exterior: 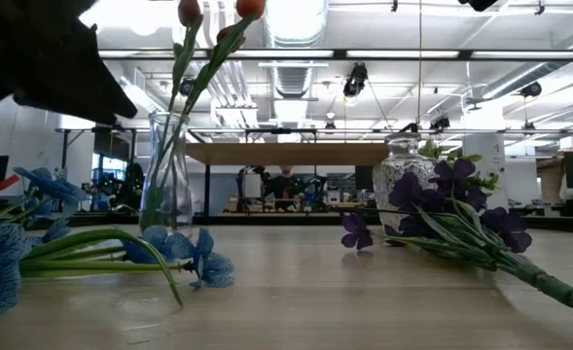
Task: Pick and place flowers into a vace then onto a shelf
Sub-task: Put the left transparent vase with the tulips on the shelf
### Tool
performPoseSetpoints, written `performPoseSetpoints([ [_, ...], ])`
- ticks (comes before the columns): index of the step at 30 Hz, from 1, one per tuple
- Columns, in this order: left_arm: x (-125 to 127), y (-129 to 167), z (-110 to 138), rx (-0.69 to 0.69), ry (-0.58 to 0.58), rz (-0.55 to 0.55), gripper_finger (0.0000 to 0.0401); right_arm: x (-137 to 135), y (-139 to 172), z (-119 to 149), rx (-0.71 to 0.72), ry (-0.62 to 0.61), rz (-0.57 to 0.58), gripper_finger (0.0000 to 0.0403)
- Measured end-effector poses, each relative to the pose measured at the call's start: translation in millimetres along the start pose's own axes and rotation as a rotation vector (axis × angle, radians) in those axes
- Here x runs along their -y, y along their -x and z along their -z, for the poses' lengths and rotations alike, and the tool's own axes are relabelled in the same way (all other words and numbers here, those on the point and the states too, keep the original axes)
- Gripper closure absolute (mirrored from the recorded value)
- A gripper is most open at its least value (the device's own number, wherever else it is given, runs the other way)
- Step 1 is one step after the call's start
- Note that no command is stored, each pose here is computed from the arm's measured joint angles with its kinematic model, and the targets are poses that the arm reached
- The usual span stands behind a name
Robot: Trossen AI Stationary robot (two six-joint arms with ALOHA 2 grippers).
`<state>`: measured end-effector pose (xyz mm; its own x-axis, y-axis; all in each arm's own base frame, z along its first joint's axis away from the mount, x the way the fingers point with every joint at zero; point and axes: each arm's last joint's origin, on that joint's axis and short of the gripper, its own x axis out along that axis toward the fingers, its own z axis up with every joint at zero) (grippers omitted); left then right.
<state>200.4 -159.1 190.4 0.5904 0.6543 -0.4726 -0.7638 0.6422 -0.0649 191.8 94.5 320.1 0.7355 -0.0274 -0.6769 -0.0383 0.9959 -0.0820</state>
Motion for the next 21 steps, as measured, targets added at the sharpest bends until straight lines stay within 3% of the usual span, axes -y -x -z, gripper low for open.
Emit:
performPoseSetpoints([
  [9,-5.3,-23.4,2.6,0.037,0.069,-0.043,0.0129,0.3,-1.6,1.5,-0.005,-0.007,0.003,0.0346],
  [21,-8.7,-41.0,2.6,0.075,0.134,-0.069,0.0125,0.2,-1.8,1.7,-0.006,-0.008,0.003,0.0346],
])
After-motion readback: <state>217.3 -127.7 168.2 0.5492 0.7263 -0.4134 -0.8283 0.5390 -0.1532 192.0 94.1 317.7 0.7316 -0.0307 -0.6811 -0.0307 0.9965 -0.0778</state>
